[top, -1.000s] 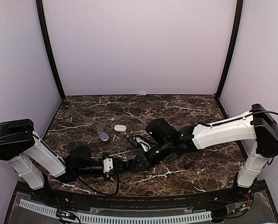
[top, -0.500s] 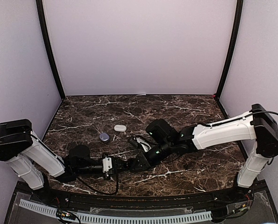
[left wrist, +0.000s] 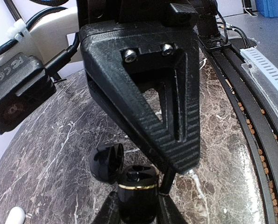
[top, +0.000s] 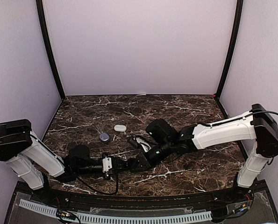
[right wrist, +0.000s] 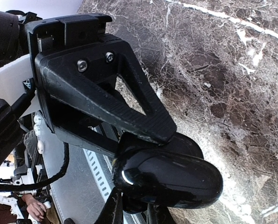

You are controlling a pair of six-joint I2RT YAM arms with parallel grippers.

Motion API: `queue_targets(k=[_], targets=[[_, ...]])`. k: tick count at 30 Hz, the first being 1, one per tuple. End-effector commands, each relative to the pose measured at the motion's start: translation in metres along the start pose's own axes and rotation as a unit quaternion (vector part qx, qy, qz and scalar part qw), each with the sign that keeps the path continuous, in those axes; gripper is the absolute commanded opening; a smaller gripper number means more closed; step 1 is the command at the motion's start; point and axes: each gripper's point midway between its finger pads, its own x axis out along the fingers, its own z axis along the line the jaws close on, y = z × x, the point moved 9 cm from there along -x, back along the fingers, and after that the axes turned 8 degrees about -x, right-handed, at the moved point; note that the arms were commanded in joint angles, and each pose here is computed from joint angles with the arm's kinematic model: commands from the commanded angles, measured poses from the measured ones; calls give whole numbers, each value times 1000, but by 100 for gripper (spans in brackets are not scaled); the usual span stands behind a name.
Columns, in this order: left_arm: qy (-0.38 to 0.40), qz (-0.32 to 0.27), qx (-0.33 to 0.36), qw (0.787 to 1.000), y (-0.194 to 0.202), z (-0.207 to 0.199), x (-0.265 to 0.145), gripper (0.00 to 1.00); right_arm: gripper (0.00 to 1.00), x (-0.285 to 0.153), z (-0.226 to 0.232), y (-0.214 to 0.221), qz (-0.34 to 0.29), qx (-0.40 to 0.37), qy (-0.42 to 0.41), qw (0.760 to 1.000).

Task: Insert the wireless bluetooth earbuds into the charging case
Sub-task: Insert the left earbud into the left side groove of the charging case.

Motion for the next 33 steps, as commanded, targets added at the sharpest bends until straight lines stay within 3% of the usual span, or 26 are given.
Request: queue_targets(k=[1, 33], targets=[[10, -29, 5, 1000, -11, -1, -2, 8, 9, -5, 8, -9, -13, -20, 1, 1000], [43, -23, 21, 999, -7, -7, 0, 8, 9, -9, 14, -17, -13, -38, 7, 999]])
